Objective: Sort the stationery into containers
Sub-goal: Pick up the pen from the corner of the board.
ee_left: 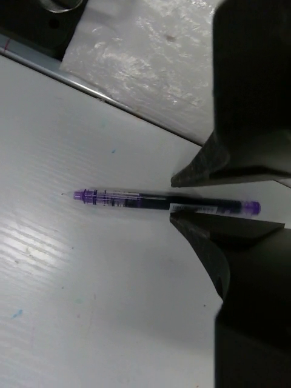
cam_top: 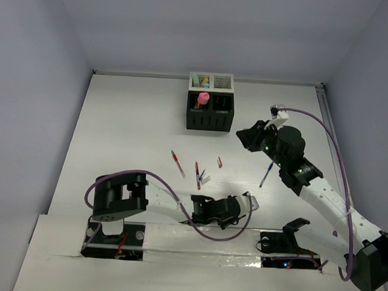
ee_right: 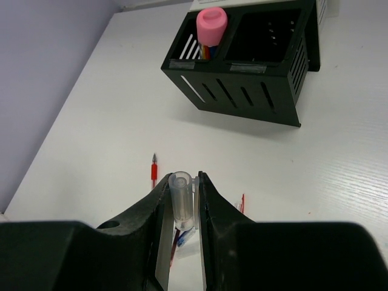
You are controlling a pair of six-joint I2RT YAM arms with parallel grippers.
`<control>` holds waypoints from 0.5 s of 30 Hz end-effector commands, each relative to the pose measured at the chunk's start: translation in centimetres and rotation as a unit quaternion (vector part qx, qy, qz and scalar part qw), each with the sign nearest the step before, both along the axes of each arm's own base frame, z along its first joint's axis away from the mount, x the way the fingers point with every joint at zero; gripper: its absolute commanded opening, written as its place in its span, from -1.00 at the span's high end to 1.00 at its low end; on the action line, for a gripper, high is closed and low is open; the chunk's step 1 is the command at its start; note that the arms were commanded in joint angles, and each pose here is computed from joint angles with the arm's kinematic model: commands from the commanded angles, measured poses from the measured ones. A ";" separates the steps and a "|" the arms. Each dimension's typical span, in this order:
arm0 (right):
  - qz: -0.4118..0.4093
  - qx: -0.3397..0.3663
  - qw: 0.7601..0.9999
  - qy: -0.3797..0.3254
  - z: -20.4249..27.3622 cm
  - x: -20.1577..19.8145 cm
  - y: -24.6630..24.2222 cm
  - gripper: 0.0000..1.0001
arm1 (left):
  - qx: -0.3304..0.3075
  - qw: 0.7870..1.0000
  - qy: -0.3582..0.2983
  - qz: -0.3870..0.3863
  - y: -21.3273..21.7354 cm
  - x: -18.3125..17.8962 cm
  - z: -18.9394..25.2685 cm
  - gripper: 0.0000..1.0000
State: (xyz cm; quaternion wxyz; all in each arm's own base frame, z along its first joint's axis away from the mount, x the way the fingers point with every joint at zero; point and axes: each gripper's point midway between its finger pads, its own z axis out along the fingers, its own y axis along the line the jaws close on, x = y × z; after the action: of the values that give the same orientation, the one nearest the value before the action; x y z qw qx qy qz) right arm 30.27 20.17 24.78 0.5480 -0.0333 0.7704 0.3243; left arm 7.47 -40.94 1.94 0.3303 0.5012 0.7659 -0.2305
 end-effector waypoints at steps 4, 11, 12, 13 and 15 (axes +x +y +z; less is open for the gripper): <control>-0.007 0.006 0.999 -0.033 1.8 -0.1 -0.6 1.00 | 0.105 0.994 -0.033 0.000 2.4 -0.8 -4.3 0.73; -0.022 0.007 0.999 -0.039 2.3 -0.3 -1.3 1.00 | 0.061 0.995 -0.056 0.059 2.5 1.5 -2.3 1.00; -0.022 0.007 0.999 -0.039 2.4 -0.4 -1.3 1.00 | 0.040 0.995 -0.057 0.066 2.0 1.6 -1.2 1.00; -0.023 0.009 0.999 -0.044 3.0 -0.4 -1.4 1.00 | 0.030 0.995 -0.058 0.078 2.4 2.3 -0.7 1.00; -0.023 0.012 0.998 -0.051 3.7 -0.6 -1.5 1.00 | -0.024 0.991 -0.061 0.115 2.6 4.2 2.5 1.00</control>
State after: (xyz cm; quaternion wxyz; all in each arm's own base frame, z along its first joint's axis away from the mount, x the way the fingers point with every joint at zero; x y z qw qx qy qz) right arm 29.69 19.37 26.54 0.5702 -0.0277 0.7547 0.3233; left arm 8.61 -41.03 2.23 0.3819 0.4714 0.7712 -0.1929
